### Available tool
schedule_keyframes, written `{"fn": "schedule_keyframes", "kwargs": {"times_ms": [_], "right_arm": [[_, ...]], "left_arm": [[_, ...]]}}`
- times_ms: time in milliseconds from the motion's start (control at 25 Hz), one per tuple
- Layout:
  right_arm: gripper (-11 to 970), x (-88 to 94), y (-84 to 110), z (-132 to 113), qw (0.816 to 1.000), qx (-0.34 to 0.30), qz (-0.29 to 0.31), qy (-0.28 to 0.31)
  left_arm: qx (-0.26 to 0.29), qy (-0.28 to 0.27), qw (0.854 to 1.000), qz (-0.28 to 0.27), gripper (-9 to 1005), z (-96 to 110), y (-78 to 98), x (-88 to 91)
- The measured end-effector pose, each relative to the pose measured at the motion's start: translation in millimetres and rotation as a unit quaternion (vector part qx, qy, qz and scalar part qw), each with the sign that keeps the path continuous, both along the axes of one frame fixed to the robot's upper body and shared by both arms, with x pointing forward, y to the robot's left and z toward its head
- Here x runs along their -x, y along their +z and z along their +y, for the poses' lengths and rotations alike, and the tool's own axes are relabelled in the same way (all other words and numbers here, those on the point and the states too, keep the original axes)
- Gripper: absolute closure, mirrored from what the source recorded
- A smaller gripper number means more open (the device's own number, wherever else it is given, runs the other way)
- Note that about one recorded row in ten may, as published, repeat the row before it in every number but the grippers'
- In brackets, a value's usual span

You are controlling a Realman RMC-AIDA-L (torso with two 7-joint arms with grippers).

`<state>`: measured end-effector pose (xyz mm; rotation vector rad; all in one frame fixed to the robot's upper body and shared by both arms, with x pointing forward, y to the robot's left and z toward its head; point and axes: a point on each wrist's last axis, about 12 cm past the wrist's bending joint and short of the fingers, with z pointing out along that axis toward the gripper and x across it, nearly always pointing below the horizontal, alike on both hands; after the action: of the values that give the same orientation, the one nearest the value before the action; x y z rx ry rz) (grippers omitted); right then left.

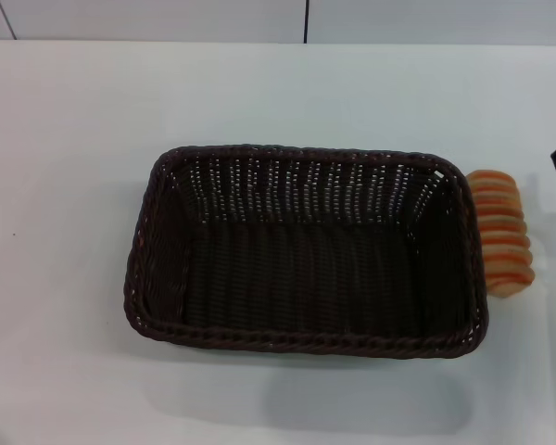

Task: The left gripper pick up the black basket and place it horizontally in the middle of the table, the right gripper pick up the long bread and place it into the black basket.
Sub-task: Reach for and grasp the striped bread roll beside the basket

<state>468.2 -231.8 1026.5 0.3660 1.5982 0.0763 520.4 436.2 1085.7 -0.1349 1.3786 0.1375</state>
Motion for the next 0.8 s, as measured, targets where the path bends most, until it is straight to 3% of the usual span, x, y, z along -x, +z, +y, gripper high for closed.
{"fn": "schedule_keyframes", "kwargs": {"times_ms": [440,800], "right_arm": [[145,30.8,19.3,9.7,1.0,0.002,0.022,0.004],[164,43.6,11.8,12.1,0.998,-0.003,0.055,0.032]], "left_arm": [[-0.002,0.018,1.0,-0.002,177,8.5,1.7,4.4],[-0.006,0.024,1.0,-0.007,177,12.1,4.9,5.1]]}}
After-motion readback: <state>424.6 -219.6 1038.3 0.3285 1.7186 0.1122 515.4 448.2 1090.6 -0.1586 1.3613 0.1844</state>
